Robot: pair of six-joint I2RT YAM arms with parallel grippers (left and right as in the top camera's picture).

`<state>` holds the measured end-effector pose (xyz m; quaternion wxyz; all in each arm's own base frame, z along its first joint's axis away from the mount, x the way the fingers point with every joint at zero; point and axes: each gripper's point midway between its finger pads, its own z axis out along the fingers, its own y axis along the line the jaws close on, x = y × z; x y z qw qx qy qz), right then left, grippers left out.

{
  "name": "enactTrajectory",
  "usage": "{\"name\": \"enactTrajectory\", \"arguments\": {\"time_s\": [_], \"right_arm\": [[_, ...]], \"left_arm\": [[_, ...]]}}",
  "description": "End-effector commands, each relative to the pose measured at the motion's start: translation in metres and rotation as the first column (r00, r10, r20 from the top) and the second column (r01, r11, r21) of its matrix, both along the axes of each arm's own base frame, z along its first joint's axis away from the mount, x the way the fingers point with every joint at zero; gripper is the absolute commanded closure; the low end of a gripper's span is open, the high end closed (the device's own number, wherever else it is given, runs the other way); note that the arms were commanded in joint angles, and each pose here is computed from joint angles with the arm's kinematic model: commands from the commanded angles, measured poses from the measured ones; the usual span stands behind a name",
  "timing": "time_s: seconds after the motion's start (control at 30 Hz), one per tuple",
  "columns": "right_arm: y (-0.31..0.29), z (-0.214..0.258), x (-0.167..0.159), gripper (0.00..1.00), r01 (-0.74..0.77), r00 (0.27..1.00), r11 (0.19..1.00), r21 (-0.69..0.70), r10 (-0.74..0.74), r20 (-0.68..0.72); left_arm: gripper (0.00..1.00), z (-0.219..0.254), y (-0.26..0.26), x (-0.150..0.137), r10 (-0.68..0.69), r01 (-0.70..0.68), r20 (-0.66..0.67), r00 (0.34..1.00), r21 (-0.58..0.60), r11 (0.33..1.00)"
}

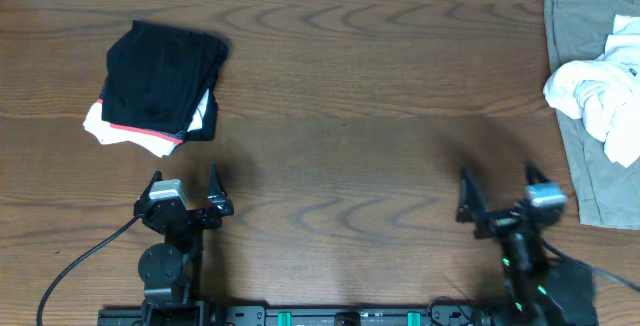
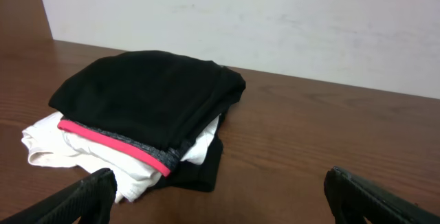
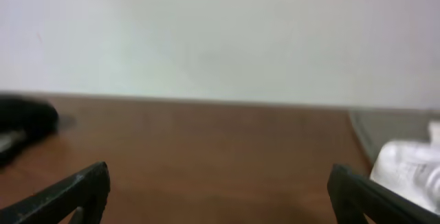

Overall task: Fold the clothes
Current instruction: 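Reach the right gripper to the white shirt on the khaki cloth and grasp it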

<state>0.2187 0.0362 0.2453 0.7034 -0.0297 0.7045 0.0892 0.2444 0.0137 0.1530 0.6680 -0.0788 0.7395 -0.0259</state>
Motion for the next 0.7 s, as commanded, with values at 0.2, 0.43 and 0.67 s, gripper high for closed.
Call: {"name": "enactTrajectory", "arguments": {"time_s": [0.2,0.43,0.67], "right_arm": [[-0.022,0.088,-0.014,0.01,0.116,0.992,0.993,0.008,-0.115,-0.059],[-0.047,0.087,0.031,0.01,0.235,0.894,0.945,-0.227,-0.301,-0.331],[-0.081,0.093,0.083,0.01,0.275,0.758,0.923,-0.269,-0.38,-0.529]], "left_arm": [[0.02,-0.017,0.005,-0.001,0.031,-0.031,-0.05,0.998,-0.004,1.0],[0.02,-0.017,0.005,-0.001,0.031,-0.031,-0.05,0.998,-0.004,1.0],[0.02,-0.017,0.005,-0.001,0.031,-0.031,-0.05,0.998,-0.004,1.0]]}}
